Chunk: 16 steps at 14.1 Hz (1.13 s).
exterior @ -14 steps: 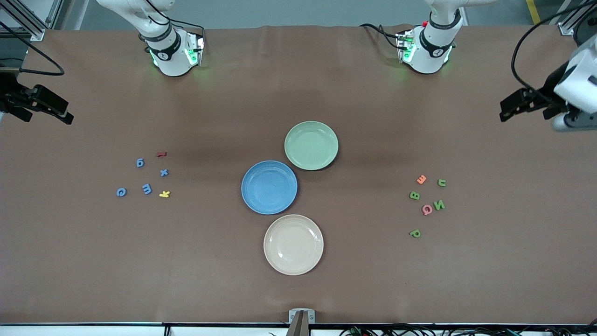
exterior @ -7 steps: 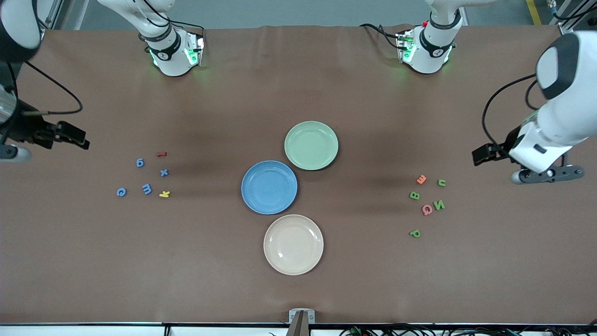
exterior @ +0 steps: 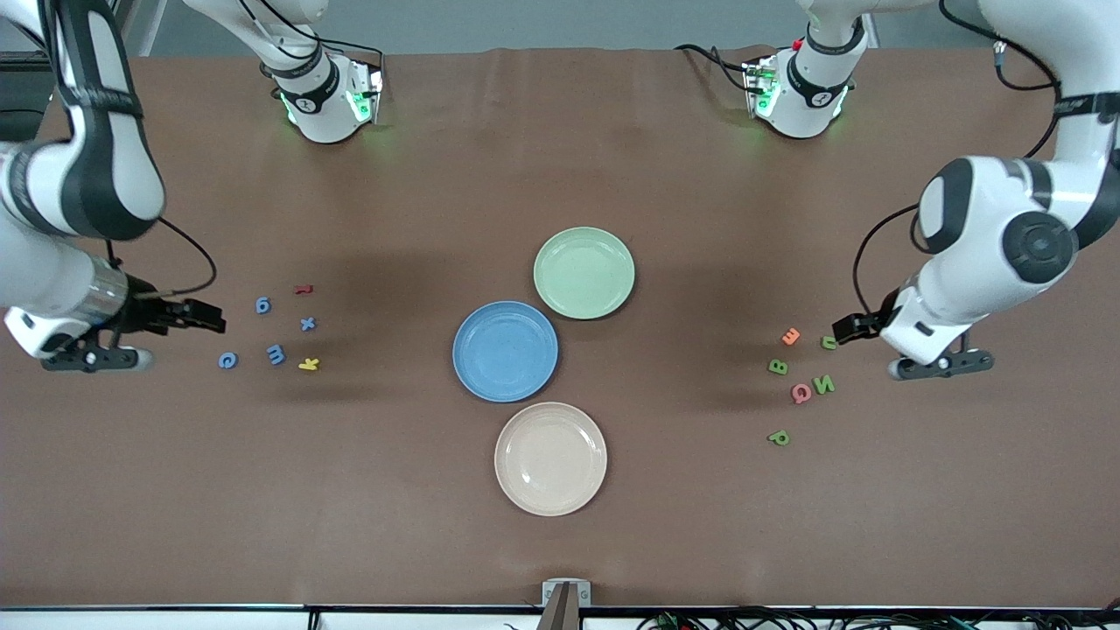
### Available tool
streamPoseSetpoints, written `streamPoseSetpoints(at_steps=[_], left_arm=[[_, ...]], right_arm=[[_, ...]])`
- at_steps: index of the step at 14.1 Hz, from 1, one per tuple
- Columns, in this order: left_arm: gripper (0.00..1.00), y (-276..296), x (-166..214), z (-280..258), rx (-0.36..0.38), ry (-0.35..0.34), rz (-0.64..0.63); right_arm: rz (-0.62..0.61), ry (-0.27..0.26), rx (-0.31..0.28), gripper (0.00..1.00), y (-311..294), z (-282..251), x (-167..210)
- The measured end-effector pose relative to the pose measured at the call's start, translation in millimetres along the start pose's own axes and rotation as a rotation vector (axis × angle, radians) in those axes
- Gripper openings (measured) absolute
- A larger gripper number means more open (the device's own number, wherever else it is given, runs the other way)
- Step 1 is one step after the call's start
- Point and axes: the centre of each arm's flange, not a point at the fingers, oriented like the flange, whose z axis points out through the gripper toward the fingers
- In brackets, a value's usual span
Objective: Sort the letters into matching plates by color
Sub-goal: 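Lower the left gripper to the green B while the right gripper reaches the blue E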
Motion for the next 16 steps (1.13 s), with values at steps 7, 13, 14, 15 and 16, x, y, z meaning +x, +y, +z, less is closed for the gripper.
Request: streamPoseSetpoints(at_steps=[7, 13, 14, 15, 16], left_arm=[[0.77, 51, -2, 78, -0.018, -0.028, 0.202], [0.64, 58, 0, 126, -0.048, -0.027, 0.284], [0.64, 59, 0, 134, -0.053, -0.028, 0.284], [0.63, 59, 0, 141, -0.056, -0.032, 0.285], [0.63, 60, -1, 147, -0.058, -0.037, 0.285]], right_arm=[[-0.122, 0.043, -0.003, 0.98, 6, 102, 2], [-0.177, 0.086, -0.015, 0.7, 7, 155, -18], [-0.188, 0.082, -0.015, 0.7, 7, 160, -19], [-0.198, 0.077, -0.013, 0.68, 7, 165, -20], [-0.207, 0.07, -0.012, 0.61, 7, 170, -21]])
